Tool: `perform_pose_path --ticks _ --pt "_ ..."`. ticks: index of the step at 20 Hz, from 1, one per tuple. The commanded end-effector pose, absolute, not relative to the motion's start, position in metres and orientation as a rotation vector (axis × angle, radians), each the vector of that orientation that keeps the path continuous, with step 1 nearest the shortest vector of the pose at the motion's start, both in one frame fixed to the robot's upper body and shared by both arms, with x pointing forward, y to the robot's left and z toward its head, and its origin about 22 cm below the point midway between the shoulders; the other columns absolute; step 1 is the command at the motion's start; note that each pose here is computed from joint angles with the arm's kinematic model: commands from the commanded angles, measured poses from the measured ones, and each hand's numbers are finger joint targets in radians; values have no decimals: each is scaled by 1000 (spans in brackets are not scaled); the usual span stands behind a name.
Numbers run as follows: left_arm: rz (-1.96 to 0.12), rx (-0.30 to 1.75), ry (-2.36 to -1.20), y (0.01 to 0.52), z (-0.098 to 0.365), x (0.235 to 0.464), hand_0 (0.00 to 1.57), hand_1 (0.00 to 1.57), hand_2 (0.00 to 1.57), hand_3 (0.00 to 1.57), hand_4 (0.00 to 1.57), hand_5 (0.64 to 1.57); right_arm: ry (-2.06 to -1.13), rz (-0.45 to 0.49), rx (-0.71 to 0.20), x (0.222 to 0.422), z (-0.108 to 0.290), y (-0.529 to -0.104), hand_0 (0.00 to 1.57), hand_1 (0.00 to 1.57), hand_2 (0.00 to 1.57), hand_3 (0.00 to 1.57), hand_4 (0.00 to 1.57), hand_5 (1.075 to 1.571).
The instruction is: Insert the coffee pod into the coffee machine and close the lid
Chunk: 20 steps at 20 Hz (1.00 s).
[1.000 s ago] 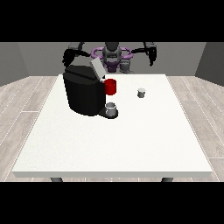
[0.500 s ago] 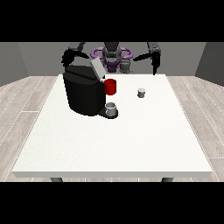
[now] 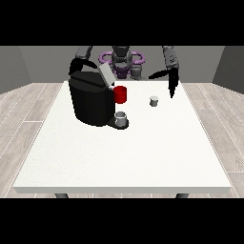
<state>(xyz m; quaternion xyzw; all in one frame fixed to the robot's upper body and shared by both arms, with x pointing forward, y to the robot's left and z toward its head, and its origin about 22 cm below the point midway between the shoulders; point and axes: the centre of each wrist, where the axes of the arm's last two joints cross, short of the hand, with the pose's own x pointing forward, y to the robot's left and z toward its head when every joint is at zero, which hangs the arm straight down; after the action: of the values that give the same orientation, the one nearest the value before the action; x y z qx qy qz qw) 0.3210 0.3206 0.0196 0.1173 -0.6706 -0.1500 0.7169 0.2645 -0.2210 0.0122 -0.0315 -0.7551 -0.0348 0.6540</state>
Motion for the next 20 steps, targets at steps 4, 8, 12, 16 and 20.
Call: perform_pose_path --ticks 4,8,12,16,20 --pt "-397 314 -1398 306 10 342 0 0 0 0 0 1571 -1668 -60 -98 282 19 -229 0 0 0 0 372 1571" --pt "-491 314 -1375 298 0 341 0 0 113 0 0 1571 -1622 -46 -134 284 7 -241 0 0 0 0 407 1571" --pt "-525 389 -1373 312 -16 340 105 105 502 0 0 1571 -1637 -30 -149 288 15 -225 0 0 0 0 424 1571" --pt "-500 410 -1295 336 -20 336 695 695 778 429 0 1571 -1639 -46 -147 289 14 -241 0 0 0 0 356 1571" --pt "-654 479 -1270 324 -21 340 704 704 775 487 0 1571 -1615 -61 -136 283 -8 -229 0 0 0 0 386 1571"
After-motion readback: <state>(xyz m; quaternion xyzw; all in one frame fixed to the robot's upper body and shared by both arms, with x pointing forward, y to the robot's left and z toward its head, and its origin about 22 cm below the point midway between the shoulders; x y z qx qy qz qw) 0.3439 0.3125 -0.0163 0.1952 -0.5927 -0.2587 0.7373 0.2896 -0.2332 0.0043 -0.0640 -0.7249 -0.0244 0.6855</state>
